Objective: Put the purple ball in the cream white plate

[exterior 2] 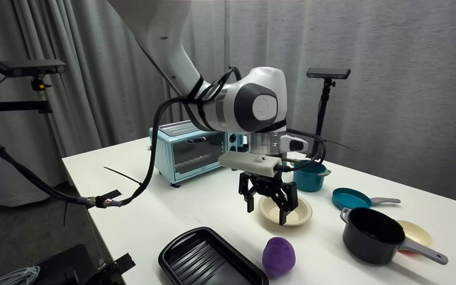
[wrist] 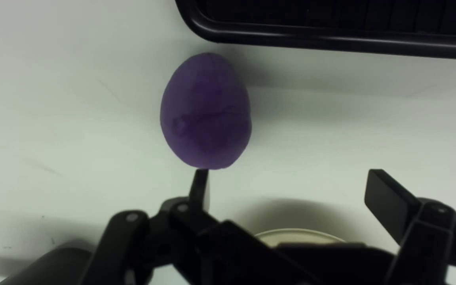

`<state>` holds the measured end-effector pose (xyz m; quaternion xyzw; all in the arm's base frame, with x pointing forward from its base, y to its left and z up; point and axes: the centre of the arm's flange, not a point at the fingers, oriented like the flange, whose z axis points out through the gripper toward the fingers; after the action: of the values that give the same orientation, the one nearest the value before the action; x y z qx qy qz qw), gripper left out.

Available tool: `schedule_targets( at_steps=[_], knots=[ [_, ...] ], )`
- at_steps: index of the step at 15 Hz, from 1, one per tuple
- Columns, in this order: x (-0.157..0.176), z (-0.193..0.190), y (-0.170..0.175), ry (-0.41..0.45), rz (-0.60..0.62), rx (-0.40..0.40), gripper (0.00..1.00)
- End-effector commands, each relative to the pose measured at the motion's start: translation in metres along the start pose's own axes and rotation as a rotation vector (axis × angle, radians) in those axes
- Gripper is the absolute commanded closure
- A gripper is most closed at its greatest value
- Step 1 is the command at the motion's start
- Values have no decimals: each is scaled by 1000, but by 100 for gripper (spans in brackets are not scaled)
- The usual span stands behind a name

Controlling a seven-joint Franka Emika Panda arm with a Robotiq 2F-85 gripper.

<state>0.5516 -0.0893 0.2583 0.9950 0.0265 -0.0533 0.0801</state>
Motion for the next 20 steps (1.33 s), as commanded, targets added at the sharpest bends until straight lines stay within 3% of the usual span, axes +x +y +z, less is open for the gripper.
schedule_targets(
  at_steps=[1, 12, 13, 14, 20],
  knots=[
    [24, 31, 3, -47, 10, -27, 0],
    [9, 98, 53, -193, 66, -112, 0],
    [7, 101, 57, -203, 73, -118, 17],
    [4, 104, 62, -215, 81, -121, 26],
    [-2, 95, 64, -237, 130, -119, 72]
  ],
)
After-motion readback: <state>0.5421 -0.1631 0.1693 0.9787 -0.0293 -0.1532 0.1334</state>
